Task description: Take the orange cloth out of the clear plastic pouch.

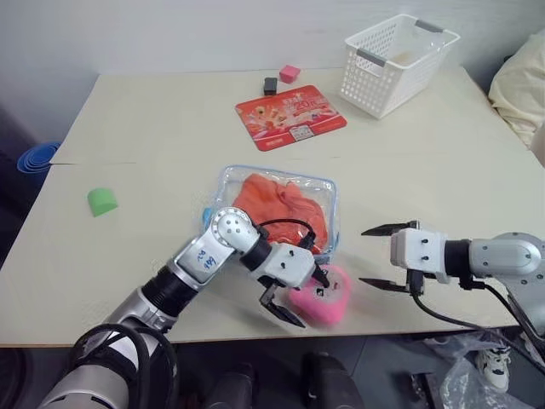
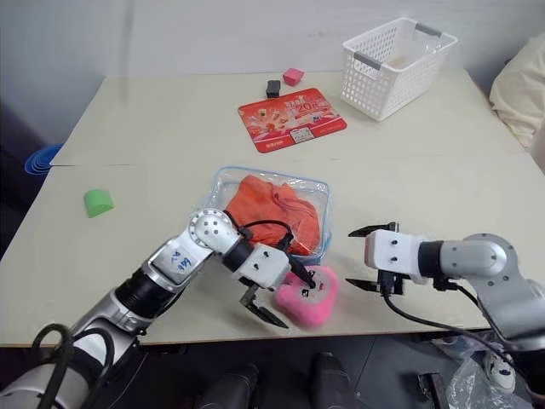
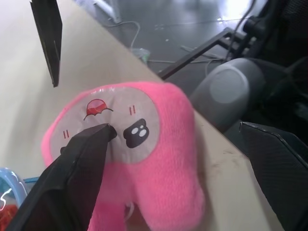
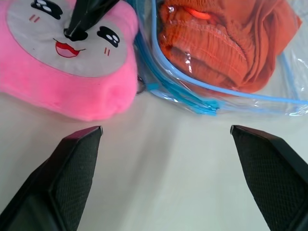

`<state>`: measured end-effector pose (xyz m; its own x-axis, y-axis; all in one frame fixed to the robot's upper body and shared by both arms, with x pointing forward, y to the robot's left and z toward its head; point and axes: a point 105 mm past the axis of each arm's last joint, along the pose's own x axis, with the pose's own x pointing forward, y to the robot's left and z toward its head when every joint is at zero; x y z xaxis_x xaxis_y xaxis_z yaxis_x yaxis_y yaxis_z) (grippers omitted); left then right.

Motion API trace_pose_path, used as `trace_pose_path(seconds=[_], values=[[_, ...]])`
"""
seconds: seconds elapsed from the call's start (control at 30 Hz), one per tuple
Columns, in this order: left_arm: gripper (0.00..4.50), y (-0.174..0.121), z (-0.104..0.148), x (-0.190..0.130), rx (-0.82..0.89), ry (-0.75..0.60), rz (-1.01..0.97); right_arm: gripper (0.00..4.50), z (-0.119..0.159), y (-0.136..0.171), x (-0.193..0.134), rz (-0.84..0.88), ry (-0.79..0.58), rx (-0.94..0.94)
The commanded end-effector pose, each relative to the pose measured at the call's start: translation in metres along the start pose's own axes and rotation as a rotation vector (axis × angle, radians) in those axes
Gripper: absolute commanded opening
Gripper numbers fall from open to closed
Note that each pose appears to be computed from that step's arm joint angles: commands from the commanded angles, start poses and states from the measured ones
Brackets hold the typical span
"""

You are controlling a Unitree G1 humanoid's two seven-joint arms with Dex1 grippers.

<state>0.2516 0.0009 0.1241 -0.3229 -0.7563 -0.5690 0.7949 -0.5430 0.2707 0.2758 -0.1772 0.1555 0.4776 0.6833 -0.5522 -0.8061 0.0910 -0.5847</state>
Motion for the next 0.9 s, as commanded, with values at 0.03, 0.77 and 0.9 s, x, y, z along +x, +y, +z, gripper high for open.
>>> trace_pose_path(seconds=[0.03, 0.77, 0.9], values=[[3.58, -0.005, -0.005, -0.003, 0.032, 0.034, -0.001, 4.50, 0.003, -0.011, 0.004, -0.018, -0.005, -0.138], [0.00, -0.008, -0.012, -0.037, -0.099, 0.050, 0.137, 0.80, 0.022, -0.019, 0.054, -0.003, -0.162, -0.306], [0.00, -0.009, -0.015, -0.036, -0.103, 0.053, 0.149, 0.04, 0.022, -0.017, 0.055, 0.012, -0.166, -0.305]])
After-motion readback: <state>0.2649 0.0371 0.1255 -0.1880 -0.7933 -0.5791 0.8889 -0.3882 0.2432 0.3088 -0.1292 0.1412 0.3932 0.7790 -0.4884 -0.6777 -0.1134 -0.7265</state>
